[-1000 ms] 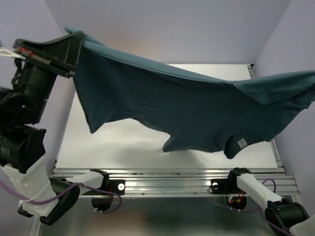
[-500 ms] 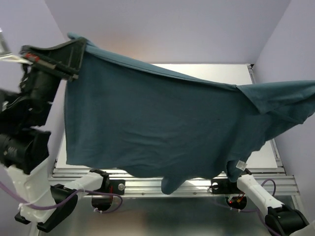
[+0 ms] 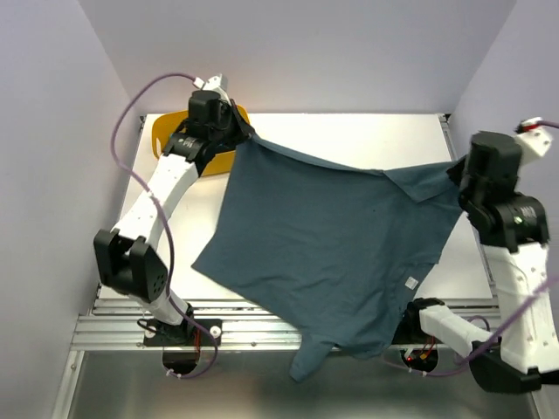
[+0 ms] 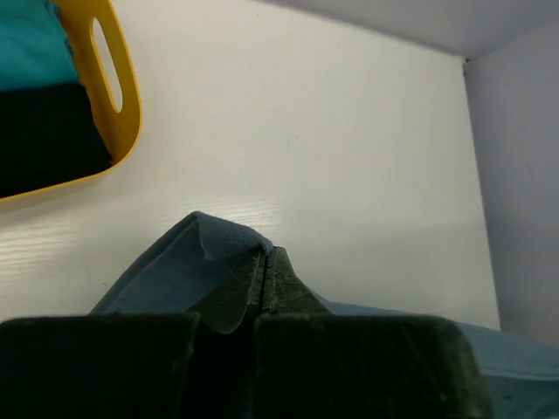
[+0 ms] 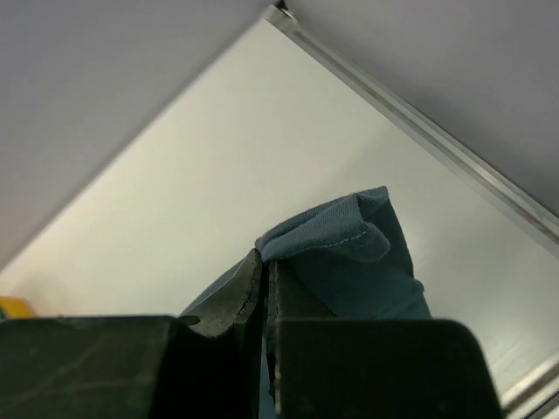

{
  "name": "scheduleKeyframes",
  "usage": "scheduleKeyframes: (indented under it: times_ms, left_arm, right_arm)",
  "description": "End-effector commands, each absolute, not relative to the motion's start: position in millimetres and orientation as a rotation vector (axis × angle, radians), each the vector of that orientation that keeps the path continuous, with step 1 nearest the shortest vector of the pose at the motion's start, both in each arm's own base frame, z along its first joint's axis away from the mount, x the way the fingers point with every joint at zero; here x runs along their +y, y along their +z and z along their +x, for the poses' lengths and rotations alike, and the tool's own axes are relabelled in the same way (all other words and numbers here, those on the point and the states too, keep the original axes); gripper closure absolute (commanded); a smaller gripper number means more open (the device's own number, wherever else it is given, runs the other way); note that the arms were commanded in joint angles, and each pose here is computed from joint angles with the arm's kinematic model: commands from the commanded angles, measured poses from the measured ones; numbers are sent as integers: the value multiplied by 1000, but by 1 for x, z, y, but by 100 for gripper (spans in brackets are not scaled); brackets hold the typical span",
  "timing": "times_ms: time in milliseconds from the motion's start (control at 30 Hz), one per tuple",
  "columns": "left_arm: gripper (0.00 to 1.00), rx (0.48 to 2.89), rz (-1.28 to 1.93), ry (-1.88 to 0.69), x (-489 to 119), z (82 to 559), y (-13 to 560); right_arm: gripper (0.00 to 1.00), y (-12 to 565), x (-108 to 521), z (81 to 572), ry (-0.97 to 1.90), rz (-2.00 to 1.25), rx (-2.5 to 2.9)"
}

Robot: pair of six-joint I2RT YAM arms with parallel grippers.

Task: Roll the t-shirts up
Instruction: Flatten out the T-shirt at the center of the board.

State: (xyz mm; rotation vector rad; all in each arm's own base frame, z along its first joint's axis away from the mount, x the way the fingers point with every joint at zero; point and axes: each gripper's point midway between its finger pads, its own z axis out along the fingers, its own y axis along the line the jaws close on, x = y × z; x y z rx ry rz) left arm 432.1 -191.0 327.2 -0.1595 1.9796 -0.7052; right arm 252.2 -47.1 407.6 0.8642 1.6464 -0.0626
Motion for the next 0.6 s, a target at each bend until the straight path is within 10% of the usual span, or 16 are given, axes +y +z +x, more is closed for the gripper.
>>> scheduleKeyframes:
  times_ms: [0,267,567]
  left_arm:
    - [100,1873,-83,-716,-197,455,343]
    - [100,1921,-48,-702,-206,474,328]
    - [100,1727,20,-713,-191,430,440]
  right_arm:
    - [99,375,-68,268,-259,920,1651]
    - [99,350,-61,300,-297,883,1719]
    - [99,492,-40,252,34,693,1475]
